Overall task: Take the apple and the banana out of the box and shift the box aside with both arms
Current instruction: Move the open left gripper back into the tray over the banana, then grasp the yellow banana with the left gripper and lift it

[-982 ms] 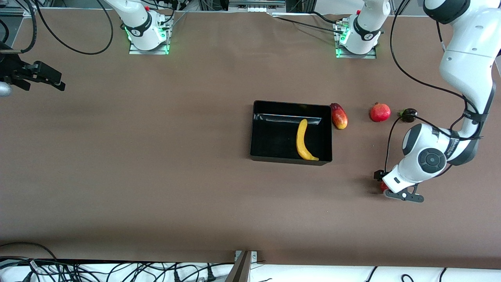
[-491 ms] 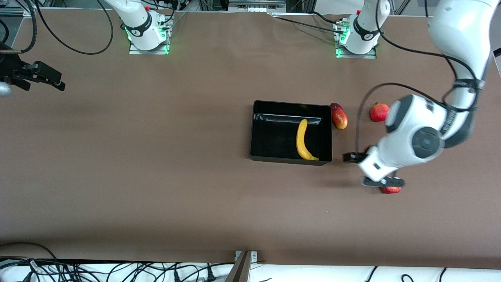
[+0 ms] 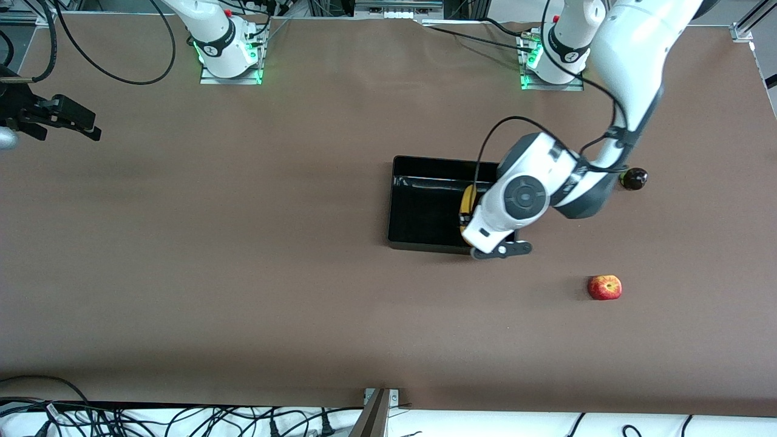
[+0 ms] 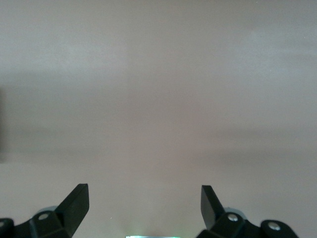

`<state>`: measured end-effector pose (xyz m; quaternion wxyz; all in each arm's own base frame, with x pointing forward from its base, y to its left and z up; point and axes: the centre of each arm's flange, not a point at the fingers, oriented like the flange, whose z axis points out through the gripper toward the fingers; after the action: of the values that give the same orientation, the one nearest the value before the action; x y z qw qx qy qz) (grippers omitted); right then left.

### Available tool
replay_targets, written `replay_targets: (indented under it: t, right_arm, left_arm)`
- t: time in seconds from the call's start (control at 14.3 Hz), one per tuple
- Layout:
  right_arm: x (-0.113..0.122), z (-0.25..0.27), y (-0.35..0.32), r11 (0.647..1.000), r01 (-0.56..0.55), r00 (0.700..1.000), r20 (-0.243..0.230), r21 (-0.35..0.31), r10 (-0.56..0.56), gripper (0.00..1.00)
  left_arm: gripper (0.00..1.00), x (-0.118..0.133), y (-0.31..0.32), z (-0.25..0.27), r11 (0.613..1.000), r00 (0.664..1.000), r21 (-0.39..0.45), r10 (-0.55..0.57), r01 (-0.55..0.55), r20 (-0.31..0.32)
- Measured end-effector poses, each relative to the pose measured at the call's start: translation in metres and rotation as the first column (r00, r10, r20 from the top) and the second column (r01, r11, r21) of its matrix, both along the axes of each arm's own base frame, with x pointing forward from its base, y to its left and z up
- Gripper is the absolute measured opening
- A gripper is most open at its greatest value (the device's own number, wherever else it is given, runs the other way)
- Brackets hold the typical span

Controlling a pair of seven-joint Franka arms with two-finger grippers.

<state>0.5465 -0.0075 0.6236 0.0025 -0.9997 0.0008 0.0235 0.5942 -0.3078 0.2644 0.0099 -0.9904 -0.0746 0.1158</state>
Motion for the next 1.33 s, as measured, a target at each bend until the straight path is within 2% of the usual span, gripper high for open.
replay_targets:
  t: [0.28,0.7,1.05,1.33]
  right_arm:
    - [0.000,0.000,0.000,1.000,0.000,1.000,0.000,0.000,0.000,1.00]
    - [0.000,0.000,0.000,1.000,0.000,1.000,0.000,0.000,0.000,1.00]
    - [0.000,0.000,0.000,1.000,0.000,1.000,0.000,0.000,0.000,1.00]
    - [0.000,0.000,0.000,1.000,0.000,1.000,0.000,0.000,0.000,1.00]
  left_arm:
    - [1.00,-0.022,-0.014,-0.040,0.999,0.999,0.006,0.033,-0.033,-0.001]
    - [1.00,-0.056,-0.023,-0.087,0.997,0.994,0.041,0.065,-0.068,0.088]
    - [1.00,-0.061,-0.028,-0.106,0.994,0.988,0.052,0.084,-0.091,0.127]
    - [0.62,-0.061,-0.029,-0.105,0.992,0.985,0.059,0.099,-0.108,0.139]
